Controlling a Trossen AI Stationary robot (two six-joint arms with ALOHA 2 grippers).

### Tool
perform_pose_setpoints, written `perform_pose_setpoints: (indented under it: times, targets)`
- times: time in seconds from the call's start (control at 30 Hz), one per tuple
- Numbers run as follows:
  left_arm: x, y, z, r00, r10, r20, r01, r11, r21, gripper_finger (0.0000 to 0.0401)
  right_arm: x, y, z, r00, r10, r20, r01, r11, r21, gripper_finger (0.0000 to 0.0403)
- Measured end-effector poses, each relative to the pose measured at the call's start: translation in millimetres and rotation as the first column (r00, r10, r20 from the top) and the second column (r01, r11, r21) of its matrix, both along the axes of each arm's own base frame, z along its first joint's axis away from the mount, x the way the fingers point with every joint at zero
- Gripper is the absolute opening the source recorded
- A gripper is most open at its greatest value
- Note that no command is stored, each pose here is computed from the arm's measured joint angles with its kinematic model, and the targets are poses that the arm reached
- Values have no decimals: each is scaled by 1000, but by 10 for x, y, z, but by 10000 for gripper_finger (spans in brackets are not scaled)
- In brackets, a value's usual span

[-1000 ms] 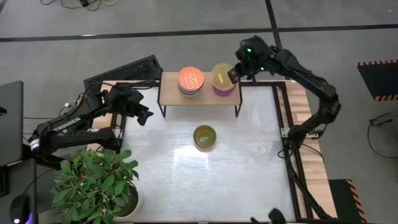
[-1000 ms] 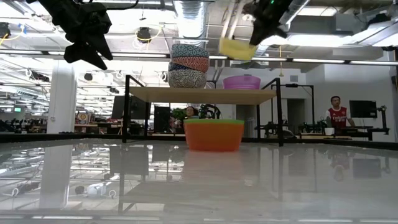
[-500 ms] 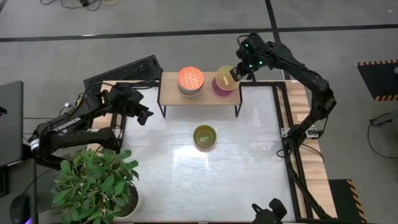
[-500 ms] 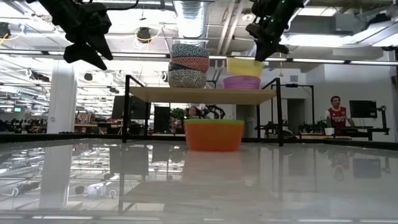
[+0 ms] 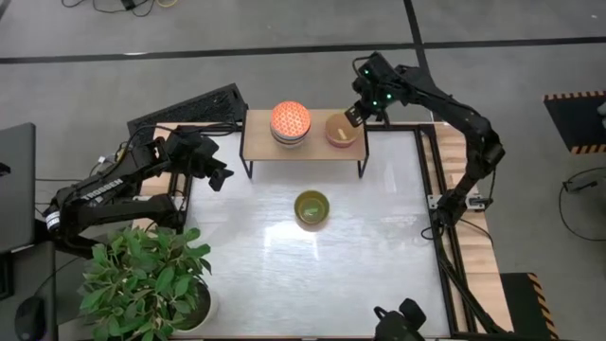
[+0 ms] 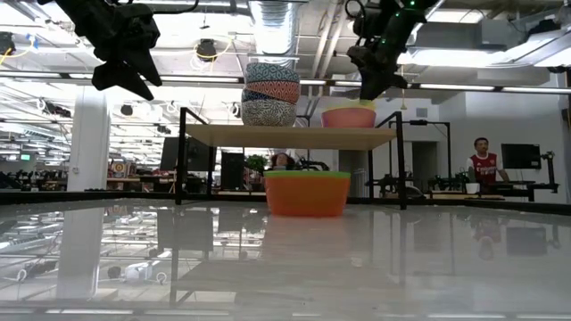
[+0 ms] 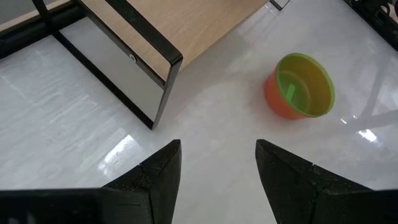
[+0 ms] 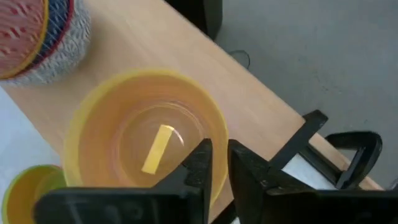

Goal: Place and stack bowls onto a shelf
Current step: Stack the yellow bowl on top of the violet bowl on the shelf, then stack the green bowl on top of the yellow bowl on the shelf

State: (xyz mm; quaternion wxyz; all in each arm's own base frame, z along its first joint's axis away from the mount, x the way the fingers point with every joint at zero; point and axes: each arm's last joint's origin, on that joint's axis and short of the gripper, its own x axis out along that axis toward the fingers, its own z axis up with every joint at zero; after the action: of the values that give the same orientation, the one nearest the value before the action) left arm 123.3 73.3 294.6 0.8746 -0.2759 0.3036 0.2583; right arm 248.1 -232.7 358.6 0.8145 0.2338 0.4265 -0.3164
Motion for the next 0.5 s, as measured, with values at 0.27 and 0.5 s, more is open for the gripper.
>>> perform_pose_setpoints:
  times: [0.27,0.5]
  targets:
    - [0,0,0,1000,-1,1,1,1000,-1,190,-88,96,389,990,-5,141,17,996,-83,128]
    - [0,-1,0,1000,-2,1,2,1000,-2,190,-17,919,808,915,320,247,-286,944,-164,146]
